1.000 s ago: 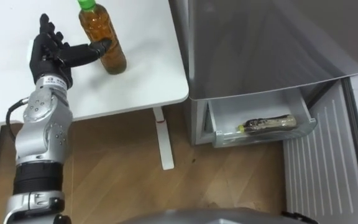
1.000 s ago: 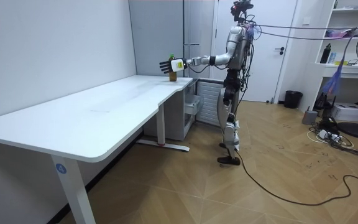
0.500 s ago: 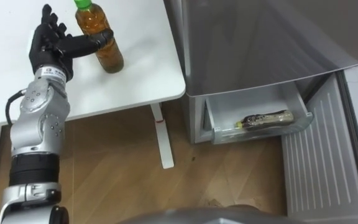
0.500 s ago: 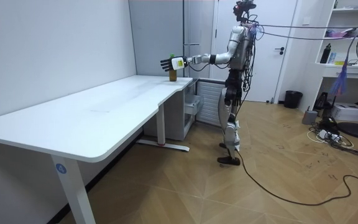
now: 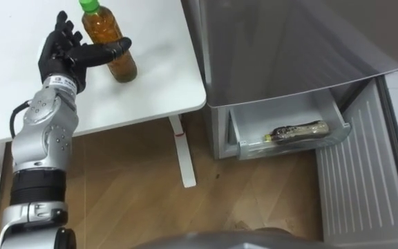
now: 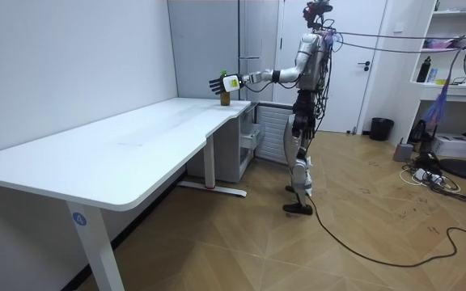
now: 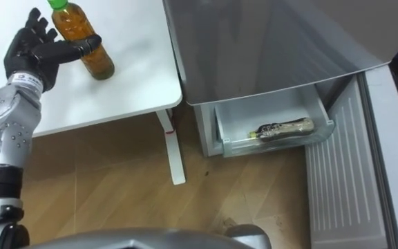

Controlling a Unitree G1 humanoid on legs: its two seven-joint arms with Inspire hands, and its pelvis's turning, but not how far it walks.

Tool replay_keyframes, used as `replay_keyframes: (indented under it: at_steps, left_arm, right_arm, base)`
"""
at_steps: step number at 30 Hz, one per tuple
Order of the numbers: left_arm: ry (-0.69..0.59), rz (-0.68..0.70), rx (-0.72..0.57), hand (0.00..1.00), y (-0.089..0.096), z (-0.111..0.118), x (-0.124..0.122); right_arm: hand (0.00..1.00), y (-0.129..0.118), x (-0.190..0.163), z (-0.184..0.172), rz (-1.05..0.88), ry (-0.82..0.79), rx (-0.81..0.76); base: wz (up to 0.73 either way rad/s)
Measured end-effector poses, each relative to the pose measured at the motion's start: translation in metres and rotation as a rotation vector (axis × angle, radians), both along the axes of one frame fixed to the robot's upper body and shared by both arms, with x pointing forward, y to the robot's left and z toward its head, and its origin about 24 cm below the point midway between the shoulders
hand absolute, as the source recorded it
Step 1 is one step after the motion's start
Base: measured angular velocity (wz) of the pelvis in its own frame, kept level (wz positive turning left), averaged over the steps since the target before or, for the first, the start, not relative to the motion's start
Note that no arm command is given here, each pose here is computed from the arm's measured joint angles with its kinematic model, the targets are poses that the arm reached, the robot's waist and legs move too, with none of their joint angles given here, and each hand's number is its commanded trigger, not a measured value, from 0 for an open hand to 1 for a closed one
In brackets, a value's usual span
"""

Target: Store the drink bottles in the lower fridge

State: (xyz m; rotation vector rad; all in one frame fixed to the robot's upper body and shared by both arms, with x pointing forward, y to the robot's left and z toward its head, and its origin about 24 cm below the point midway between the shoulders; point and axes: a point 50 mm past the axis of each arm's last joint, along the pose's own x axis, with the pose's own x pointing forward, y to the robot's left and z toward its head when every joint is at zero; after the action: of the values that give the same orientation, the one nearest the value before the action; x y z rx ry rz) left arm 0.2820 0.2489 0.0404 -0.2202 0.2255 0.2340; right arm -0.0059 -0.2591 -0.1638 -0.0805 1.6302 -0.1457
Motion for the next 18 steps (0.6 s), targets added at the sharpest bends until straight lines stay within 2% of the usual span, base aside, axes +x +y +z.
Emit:
replay_keyframes:
  at_steps: [8,18]
  left_arm:
    - [0.036,0.009,-0.003,0.0,0.007,0.0,0.016]
    - [0.058,-0.012,-0.01,0.0,0.007,-0.005,0.016]
  right_arm:
    - [0.0,-0.001,0.002,0.0,0.059,0.009,0.013]
    - [0.0,-0.001,0.005,0.001,0.067,-0.006,0.011]
  base:
    - [0.0]
    - [-0.01]
